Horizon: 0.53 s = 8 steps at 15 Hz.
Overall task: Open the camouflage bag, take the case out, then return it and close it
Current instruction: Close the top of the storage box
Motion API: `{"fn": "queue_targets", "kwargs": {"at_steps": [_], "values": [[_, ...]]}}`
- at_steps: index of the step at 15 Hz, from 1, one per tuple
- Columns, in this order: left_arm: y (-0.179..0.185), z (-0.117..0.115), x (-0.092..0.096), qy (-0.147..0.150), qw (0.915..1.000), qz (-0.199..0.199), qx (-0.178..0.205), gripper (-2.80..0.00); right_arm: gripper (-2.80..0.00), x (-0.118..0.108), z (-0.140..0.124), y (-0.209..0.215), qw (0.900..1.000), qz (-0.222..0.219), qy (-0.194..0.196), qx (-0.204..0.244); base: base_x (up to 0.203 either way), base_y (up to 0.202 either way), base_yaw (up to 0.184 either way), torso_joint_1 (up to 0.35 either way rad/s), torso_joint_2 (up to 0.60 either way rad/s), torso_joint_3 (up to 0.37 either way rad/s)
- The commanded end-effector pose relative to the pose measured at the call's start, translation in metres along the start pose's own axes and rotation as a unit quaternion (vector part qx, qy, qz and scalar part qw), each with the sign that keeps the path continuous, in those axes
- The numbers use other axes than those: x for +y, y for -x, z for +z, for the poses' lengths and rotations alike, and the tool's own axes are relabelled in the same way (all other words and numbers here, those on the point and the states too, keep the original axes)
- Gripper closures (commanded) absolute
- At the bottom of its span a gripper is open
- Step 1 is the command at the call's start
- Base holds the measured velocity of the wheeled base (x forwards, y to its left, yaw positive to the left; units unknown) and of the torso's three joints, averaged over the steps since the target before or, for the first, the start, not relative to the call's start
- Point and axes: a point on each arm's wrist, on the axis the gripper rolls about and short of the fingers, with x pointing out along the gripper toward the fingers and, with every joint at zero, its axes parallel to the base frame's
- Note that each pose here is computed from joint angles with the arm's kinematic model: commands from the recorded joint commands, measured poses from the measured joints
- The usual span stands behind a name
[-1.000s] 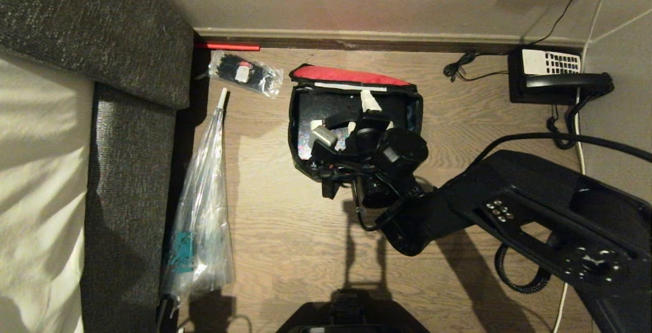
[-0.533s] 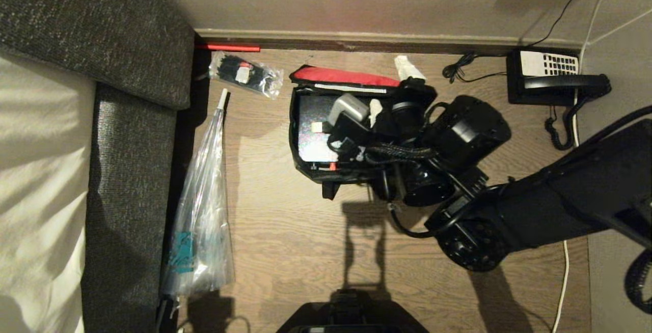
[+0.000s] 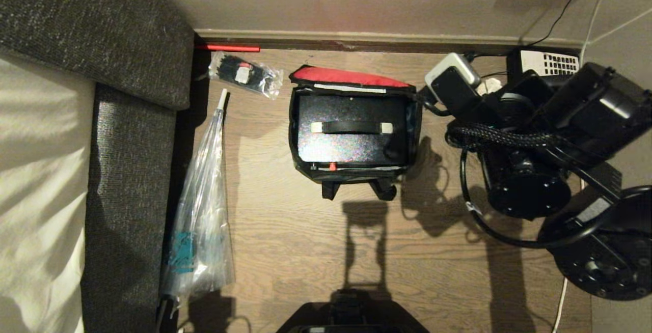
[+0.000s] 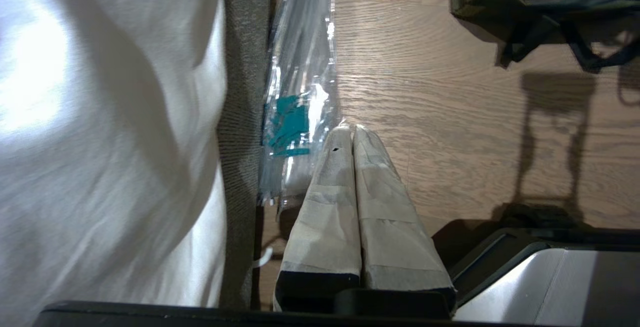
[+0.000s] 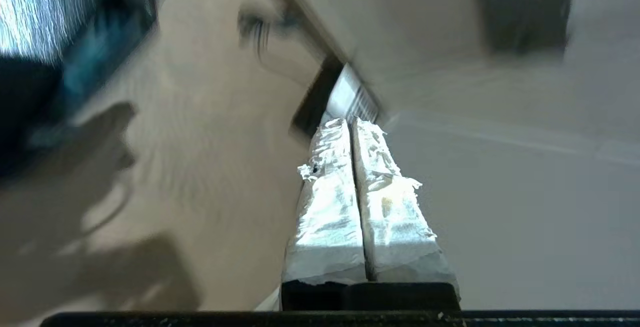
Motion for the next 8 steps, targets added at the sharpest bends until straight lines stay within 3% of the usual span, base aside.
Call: {"fn": "queue_targets", "kwargs": {"at_steps": [1, 3, 5, 7, 8], "values": [[0.000, 0.000, 0.000, 0.000, 1.0000, 0.000, 0.000, 0.00, 0.00, -0.012, -0.015, 0.009, 1.000, 0.010, -0.016, 0.015, 0.000, 0.000, 0.000, 0.000, 0.00, 0.000], [0.000, 0.000, 0.000, 0.000, 1.0000, 0.000, 0.000, 0.00, 0.00, -0.020, -0.023, 0.014, 1.000, 0.019, -0.009, 0.023, 0.000, 0.000, 0.000, 0.000, 0.00, 0.000], [0.000, 0.000, 0.000, 0.000, 1.0000, 0.000, 0.000, 0.00, 0.00, -0.044, -0.030, 0.016, 0.999, 0.012, -0.011, 0.032, 0.000, 0.000, 0.000, 0.000, 0.00, 0.000], [0.000, 0.000, 0.000, 0.000, 1.0000, 0.000, 0.000, 0.00, 0.00, -0.077, -0.052, 0.011, 0.997, -0.005, -0.002, 0.075, 0.000, 0.000, 0.000, 0.000, 0.00, 0.000], [0.000, 0.000, 0.000, 0.000, 1.0000, 0.000, 0.000, 0.00, 0.00, -0.091, -0.071, 0.007, 0.993, -0.004, 0.015, 0.117, 0.000, 0.000, 0.000, 0.000, 0.00, 0.000]]}}
